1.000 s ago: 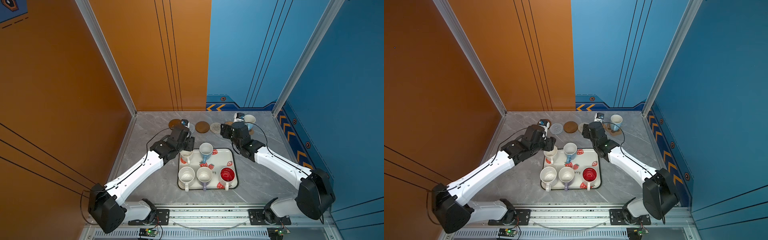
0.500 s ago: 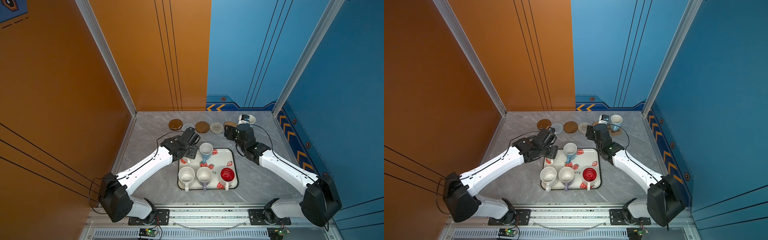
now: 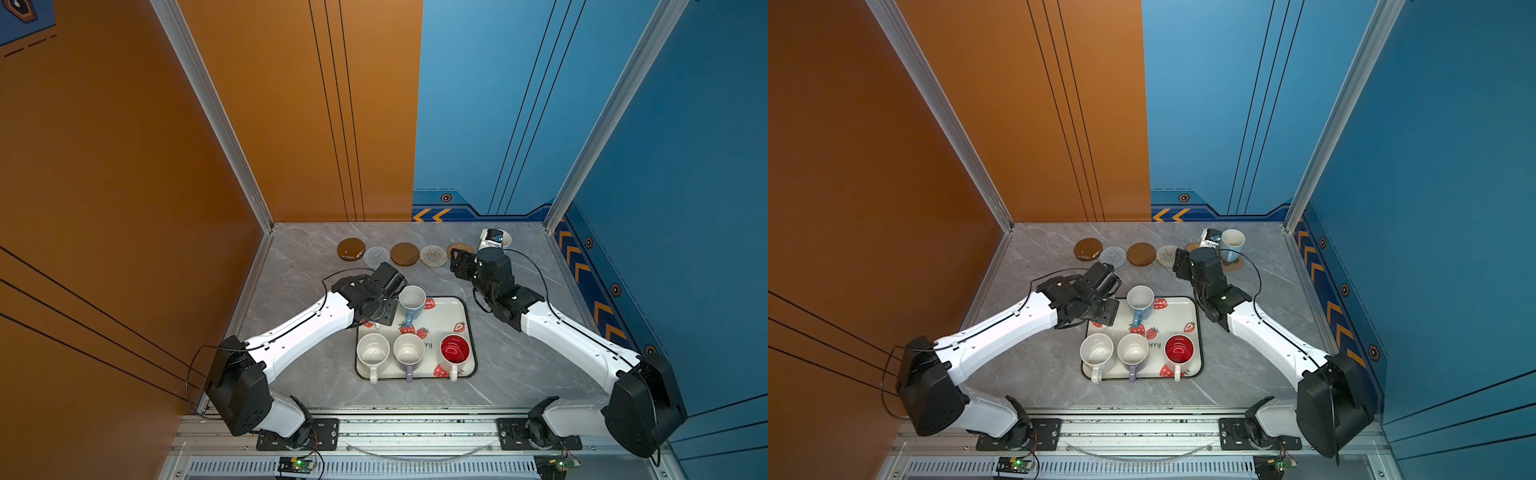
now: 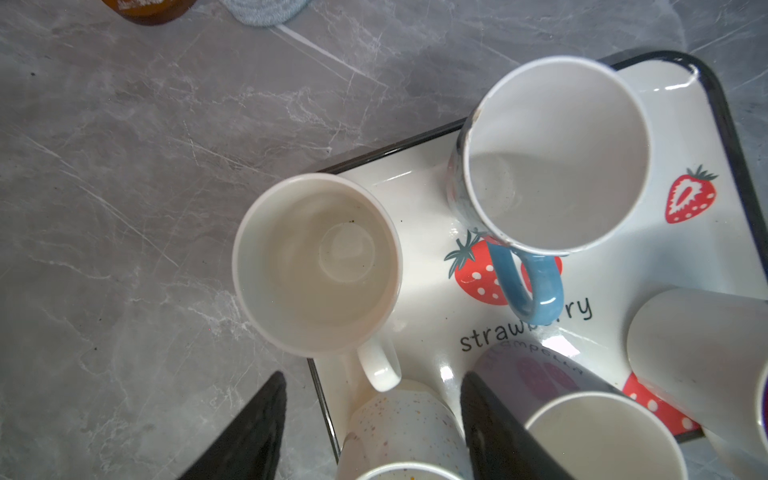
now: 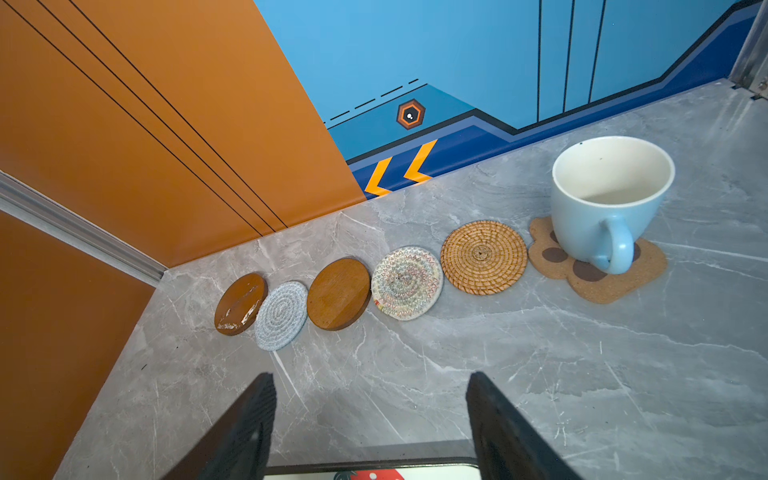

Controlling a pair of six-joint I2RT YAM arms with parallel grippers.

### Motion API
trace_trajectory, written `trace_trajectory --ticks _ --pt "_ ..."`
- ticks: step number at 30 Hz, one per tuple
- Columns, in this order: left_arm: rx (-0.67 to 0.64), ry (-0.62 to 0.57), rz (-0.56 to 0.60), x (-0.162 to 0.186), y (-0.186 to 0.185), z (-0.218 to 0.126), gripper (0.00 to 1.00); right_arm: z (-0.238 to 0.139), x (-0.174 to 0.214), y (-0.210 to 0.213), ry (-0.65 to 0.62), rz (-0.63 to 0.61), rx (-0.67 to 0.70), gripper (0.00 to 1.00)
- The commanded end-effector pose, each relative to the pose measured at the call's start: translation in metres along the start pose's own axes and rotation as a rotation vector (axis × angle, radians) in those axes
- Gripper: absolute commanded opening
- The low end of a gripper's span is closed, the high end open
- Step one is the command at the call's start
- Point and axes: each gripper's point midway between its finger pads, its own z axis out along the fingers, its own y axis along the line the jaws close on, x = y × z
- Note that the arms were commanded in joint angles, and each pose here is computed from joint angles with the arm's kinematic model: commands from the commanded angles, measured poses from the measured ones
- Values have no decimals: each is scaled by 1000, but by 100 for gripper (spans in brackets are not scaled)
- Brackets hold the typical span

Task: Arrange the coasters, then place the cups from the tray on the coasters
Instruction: 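Move the left gripper over the white mug at the tray's far corner, then lower the left gripper into the white mug and grip its rim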

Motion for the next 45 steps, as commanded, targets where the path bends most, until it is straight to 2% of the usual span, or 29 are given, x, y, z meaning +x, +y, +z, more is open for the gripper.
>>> trace_trajectory --ticks 1,13,24,28,40,45 --pt "6 66 10 13 -5 8 68 1 0 -1 1 18 -11 71" --pt "4 134 8 27 -5 25 65 4 3 -3 10 23 -10 71" --pt "-14 188 -7 37 0 40 55 8 4 -2 19 28 -19 71" --pt "-18 190 -10 36 1 40 55 10 6 -2 24 31 -23 71" --pt "-39 37 -64 14 14 3 56 13 8 0 35 31 -31 71" --pt "-1 19 -67 16 11 -8 56 13 8 1 37 35 -36 71"
